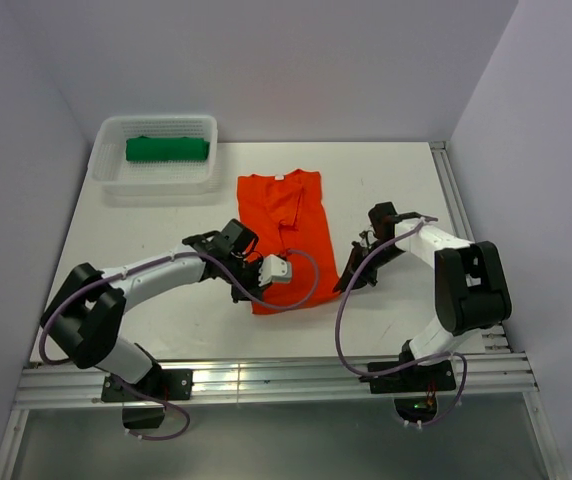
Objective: Roll the t-shirts
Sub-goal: Roll the tshirt
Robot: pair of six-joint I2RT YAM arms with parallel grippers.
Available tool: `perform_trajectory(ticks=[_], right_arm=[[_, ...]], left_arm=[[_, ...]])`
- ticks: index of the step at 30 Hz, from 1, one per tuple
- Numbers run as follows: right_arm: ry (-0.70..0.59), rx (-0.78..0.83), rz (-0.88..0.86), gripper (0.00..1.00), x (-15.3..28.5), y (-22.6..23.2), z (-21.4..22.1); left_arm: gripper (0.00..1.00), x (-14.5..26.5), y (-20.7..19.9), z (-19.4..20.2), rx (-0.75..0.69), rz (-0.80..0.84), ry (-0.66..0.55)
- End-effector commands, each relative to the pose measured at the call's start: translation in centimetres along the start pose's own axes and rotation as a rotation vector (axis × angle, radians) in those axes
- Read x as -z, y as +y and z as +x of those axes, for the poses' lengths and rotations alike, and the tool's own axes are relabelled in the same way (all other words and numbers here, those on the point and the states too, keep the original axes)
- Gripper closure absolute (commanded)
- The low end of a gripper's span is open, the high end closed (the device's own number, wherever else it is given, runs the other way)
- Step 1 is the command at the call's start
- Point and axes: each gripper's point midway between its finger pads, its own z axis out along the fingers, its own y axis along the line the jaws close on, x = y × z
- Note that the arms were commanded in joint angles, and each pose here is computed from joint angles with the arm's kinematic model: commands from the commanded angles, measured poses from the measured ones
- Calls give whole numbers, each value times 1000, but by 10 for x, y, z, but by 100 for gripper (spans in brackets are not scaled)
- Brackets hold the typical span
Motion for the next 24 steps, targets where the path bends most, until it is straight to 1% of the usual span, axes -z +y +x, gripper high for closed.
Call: perform_trajectory(ticks=[1, 7, 15, 16, 17, 19, 24], right_arm=[[-28, 19, -34, 100, 9, 12, -13], [-21, -25, -24, 100, 4, 11, -21], [-30, -55, -73, 100, 0, 18, -35], [-26, -58, -72, 98, -2, 17, -36], [-26, -54, -70, 94, -2, 17, -36], [-27, -40, -66, 90, -2, 16, -38], [-38, 8, -89, 75, 2, 19, -35]], left_arm=[[98, 1, 7, -3, 33, 32, -2], [100, -10, 21, 8, 75, 18, 33], [99, -21, 39, 18, 119, -19, 54], [99, -21, 41, 19, 123, -22, 54], [99, -23, 43, 22, 133, -27, 60], [99, -23, 44, 20, 131, -24, 55], [98, -16, 46, 8, 117, -23, 18]])
